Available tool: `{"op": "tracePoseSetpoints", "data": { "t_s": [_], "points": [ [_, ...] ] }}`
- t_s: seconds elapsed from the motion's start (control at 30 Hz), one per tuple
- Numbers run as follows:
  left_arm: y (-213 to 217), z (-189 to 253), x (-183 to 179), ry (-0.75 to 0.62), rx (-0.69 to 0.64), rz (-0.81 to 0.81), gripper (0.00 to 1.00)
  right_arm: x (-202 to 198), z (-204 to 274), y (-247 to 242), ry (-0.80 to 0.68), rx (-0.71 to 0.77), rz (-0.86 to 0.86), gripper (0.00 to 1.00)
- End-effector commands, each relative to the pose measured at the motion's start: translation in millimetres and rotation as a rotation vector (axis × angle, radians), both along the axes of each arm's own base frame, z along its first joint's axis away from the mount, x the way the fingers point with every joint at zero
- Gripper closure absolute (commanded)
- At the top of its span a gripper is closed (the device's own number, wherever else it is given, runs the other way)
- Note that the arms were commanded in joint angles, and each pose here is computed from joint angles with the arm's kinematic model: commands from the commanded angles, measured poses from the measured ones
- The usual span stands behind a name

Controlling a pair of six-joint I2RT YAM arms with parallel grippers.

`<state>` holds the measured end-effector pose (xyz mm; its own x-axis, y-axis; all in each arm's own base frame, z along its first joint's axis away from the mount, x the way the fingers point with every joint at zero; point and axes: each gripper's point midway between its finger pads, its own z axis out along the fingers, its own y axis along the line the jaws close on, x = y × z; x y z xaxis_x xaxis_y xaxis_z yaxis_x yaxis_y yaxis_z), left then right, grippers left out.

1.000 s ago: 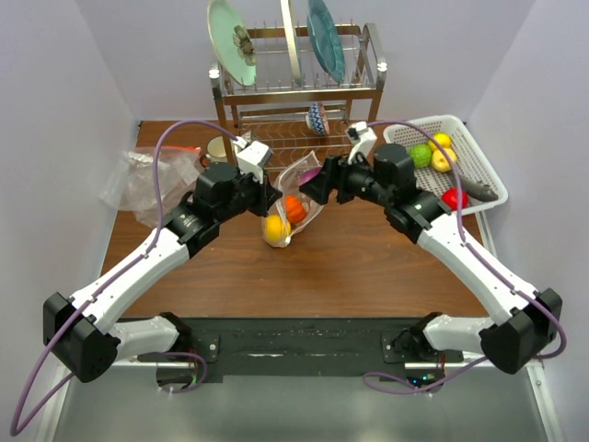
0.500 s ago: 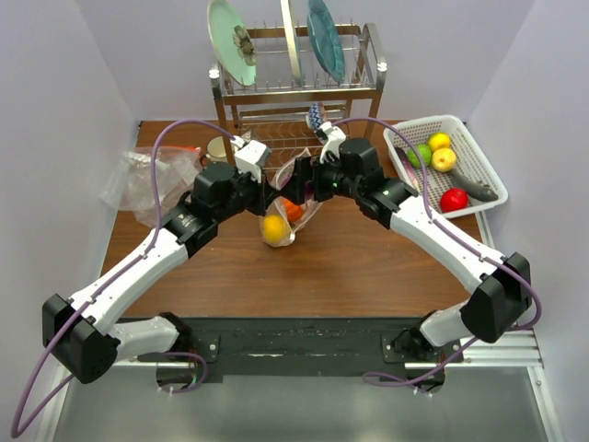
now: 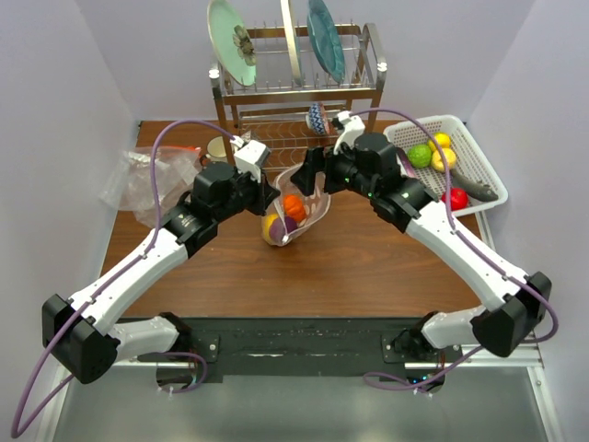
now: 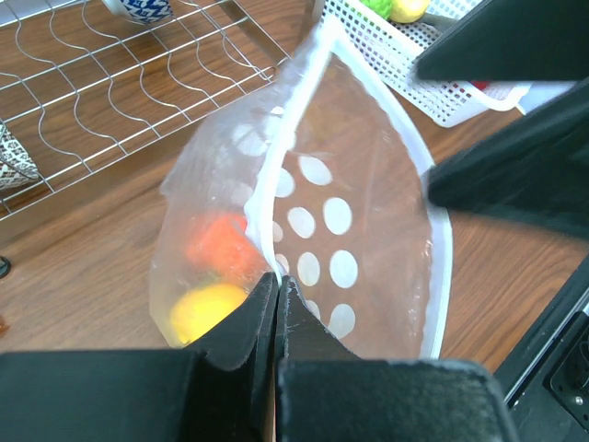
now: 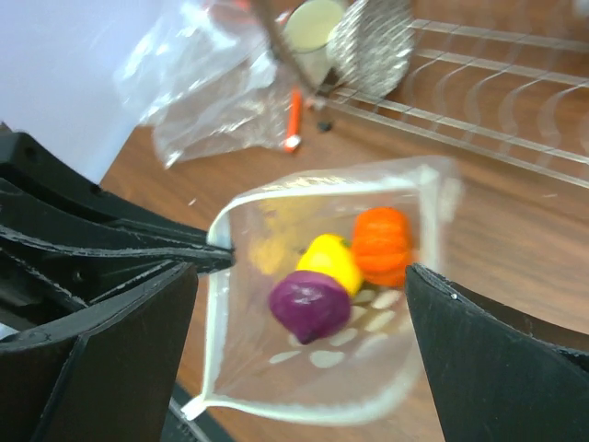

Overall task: Place the food in the zip-top bag and seal the zipper
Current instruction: Pick up the fake fruit from the bin.

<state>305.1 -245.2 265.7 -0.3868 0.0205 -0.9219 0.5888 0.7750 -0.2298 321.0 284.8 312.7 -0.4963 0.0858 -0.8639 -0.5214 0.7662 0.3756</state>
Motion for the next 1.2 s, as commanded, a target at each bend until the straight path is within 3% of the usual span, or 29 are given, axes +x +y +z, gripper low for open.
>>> {"op": "tracePoseSetpoints", "data": {
  "t_s": [0.0,0.43,0.97,1.17],
  "points": [
    [2.3,20.2,3.2,-0.057,-0.047,0.013,1.0,14.7,42.4,-57.6,-0.14,-0.087,-0.264,0.02],
    [1.8,19.7,3.1,-0.055,-0.047,0.01,1.0,41.2,33.5,-160.7,-0.102,-0.158,-0.545,0.01],
    [1.6,20.5,2.3,-0.056,-0.05,0.007,1.0,91.8,-43.3,-289.1,0.132,-0.152,-0.849,0.01],
    [-0.8,18.5,1.9,-0.048,-0.051,-0.004,1.0,94.1,-84.6,-328.2,0.298,-0.344,-1.008,0.01]
  ]
}}
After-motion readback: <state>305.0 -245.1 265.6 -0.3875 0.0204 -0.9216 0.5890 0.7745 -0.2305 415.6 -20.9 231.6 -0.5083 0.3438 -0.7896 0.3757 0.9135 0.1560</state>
